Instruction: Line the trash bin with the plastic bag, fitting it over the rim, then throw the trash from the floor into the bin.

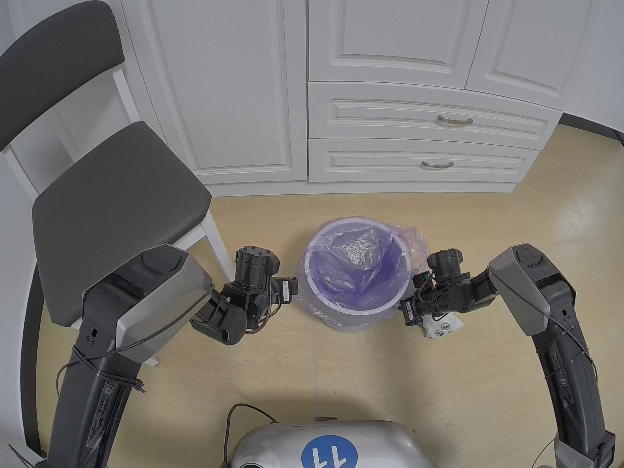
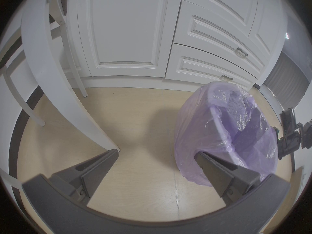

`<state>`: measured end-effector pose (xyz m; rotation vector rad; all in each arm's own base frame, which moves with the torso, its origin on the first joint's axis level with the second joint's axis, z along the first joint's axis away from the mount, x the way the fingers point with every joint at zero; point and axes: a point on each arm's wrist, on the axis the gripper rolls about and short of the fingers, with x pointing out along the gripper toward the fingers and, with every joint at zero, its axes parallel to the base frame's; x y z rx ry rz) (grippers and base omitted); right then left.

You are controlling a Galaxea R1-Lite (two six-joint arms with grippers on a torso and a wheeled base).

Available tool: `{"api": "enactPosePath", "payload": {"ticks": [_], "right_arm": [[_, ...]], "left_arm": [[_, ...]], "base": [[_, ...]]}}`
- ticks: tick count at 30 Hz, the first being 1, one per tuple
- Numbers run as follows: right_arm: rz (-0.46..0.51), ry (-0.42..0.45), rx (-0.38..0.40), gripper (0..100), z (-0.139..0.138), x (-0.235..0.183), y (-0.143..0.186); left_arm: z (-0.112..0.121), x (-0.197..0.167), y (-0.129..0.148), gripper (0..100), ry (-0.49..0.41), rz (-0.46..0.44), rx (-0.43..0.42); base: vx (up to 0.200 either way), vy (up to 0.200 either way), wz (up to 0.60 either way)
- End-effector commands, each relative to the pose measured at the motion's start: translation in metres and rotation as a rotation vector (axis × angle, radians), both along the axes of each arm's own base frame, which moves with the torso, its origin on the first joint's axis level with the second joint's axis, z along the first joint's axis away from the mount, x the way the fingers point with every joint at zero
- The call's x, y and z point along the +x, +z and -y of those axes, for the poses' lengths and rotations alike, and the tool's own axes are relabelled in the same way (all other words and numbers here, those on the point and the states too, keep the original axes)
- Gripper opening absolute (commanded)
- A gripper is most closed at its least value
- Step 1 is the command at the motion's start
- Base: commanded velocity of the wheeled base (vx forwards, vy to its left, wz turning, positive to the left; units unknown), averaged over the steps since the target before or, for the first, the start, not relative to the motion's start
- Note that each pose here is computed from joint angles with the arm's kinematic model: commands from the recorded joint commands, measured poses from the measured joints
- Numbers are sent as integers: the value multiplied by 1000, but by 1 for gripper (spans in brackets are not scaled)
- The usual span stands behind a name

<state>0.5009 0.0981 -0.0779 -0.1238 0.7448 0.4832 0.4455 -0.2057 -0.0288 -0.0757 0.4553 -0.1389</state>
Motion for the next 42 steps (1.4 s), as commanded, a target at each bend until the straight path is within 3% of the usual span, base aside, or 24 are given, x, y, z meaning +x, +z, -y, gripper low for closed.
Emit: {"api": "enactPosePath", "payload": {"ticks": [1,8,11,12,17,22,27,30,32,35,42], "right_arm": [[-41,1,-7,0,-2,8,-15],[-89,-2,-16,0,0,10,-16],[-95,-10,-25,0,18,4,-5],[-75,5,-24,100,23,2,4],[28,76,-50,100,71,-17,40],[90,37,-83,100,106,-24,73],[139,-9,-77,100,121,-23,98],[144,-53,-23,100,117,-17,106],[121,-123,101,100,97,-9,113],[92,-170,212,100,69,1,108],[112,-202,223,100,38,14,57]], "left_arm": [[1,0,-3,100,-1,-3,1],[1,0,-4,100,-1,-5,2],[0,0,-3,100,1,-6,3],[0,0,-2,100,1,-5,2],[0,-1,-2,100,-1,-3,1],[1,0,0,100,-3,12,-5],[1,0,2,100,-2,18,-9],[1,0,1,100,-2,16,-8],[1,0,1,100,-2,18,-9],[1,0,2,100,-2,19,-9],[0,-1,2,100,-1,29,-14]], "base": [[0,0,0],[0,0,0],[0,0,0],[0,0,0],[0,0,0],[0,0,0],[0,0,0],[0,0,0],[0,0,0],[0,0,0],[0,0,0]]}}
